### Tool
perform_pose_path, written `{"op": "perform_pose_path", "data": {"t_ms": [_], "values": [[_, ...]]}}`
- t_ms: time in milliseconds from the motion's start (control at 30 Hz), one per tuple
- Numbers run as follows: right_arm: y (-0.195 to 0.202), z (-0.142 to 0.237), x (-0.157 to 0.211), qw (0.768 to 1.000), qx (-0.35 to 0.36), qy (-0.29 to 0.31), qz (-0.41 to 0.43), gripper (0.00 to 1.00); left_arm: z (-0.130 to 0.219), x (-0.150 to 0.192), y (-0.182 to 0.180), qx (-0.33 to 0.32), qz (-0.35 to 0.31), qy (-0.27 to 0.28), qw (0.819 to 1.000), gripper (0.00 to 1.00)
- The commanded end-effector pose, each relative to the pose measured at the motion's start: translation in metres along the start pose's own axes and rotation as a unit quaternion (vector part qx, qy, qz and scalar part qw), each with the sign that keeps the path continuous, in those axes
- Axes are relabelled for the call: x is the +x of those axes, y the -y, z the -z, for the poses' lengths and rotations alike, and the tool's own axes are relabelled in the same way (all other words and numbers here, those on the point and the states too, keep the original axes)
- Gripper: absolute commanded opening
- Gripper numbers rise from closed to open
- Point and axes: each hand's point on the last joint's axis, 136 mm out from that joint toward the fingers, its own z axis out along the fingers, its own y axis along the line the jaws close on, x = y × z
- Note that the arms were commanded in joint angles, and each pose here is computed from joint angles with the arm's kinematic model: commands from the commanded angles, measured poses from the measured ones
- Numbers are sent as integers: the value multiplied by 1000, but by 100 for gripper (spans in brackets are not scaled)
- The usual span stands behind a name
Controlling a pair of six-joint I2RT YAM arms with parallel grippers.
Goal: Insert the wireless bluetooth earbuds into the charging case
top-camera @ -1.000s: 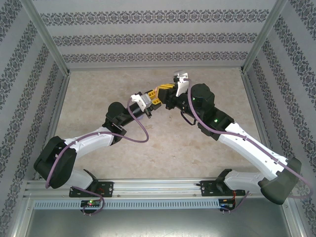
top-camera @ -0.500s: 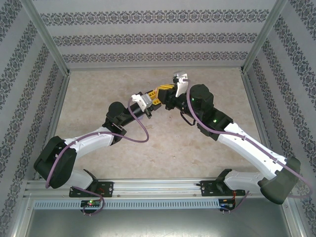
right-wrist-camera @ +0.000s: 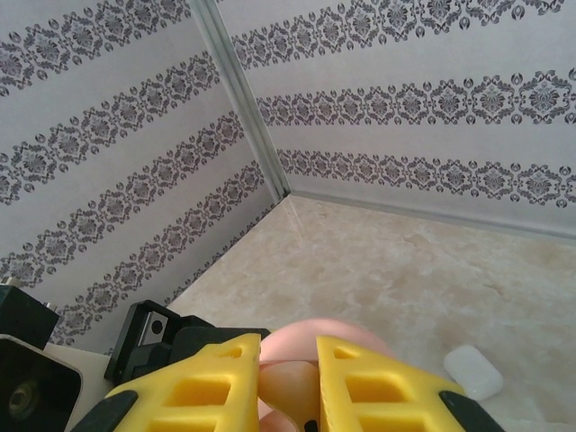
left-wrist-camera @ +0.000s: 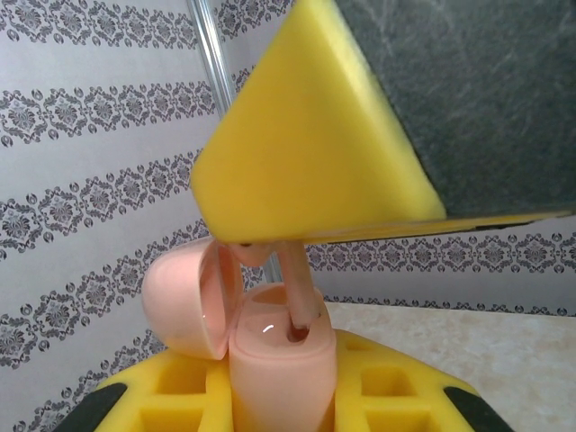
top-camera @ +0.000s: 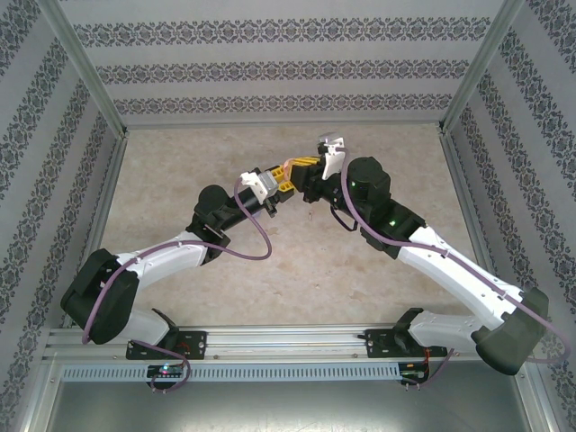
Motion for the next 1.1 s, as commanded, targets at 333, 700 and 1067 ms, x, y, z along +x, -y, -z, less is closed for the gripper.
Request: {"op": "perform_pose_path", "data": {"t_ms": [333,700,1067], "values": [[-12,-8,17,999,-35,-37,1,20,-2,-43,-2,0,-23,51,998,0],[-14,-6,5,999,-25,-28,7,40,-3,-39,-2,0,-17,45,999,0],[-12,20,-41,999,-10,30,-15,66,-3,-36,-2,-2,-8,42,999,0]]}}
